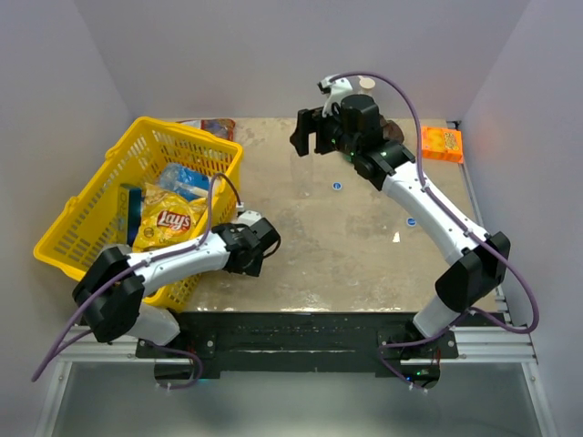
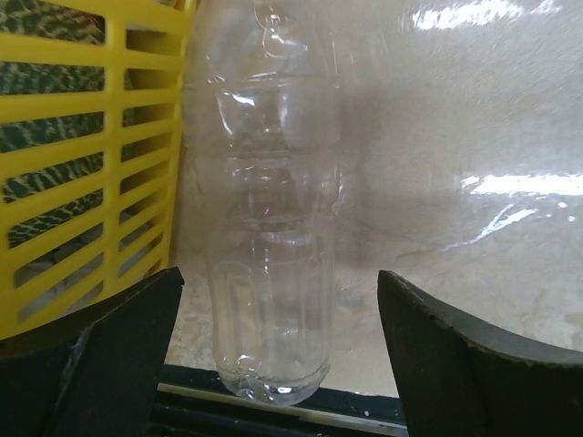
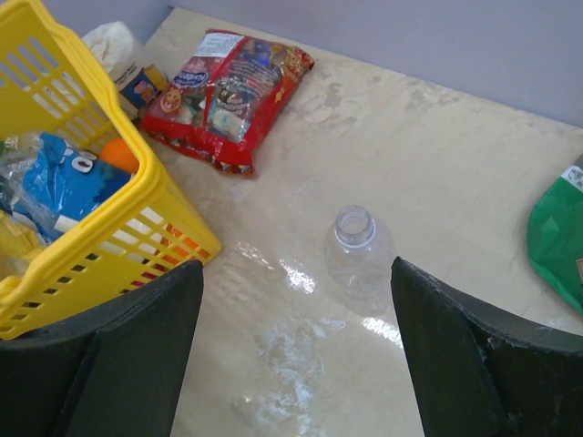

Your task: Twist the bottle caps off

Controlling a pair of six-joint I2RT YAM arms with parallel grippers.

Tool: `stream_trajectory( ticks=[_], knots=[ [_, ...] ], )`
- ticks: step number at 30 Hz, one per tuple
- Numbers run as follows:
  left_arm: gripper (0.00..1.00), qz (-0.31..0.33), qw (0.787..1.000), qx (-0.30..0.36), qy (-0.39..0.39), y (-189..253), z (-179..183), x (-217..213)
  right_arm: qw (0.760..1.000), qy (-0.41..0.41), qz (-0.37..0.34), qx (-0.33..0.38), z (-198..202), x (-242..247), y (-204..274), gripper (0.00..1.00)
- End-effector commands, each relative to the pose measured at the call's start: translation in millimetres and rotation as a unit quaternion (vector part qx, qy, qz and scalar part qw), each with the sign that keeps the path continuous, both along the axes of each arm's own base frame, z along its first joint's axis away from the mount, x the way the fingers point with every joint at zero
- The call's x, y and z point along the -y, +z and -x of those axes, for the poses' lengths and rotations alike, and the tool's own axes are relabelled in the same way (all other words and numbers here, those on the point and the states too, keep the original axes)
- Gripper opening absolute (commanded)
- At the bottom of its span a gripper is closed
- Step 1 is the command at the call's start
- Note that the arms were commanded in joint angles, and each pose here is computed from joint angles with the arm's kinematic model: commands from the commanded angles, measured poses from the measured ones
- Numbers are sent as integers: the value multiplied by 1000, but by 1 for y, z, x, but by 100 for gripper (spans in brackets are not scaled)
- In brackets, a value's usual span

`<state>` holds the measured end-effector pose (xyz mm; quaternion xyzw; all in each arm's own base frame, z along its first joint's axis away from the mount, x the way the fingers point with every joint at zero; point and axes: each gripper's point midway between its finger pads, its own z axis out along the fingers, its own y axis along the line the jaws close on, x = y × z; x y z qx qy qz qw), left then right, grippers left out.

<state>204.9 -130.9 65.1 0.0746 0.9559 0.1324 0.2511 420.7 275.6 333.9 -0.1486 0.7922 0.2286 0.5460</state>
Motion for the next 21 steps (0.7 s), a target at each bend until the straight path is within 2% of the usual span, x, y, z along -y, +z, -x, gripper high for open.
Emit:
stream_trajectory(
  ticks=[1, 16, 21],
  knots=[
    [93, -9, 1000, -11, 17, -15, 7, -5, 999, 13, -36, 20, 9, -2, 26, 86],
    [86, -19, 999, -39, -7, -43, -5, -9, 998, 29, -51, 20, 21, -3, 33, 82],
    [79, -16, 998, -54, -14, -50, -4, -7, 998, 33, -54, 22, 24, -3, 36, 81]
  ],
)
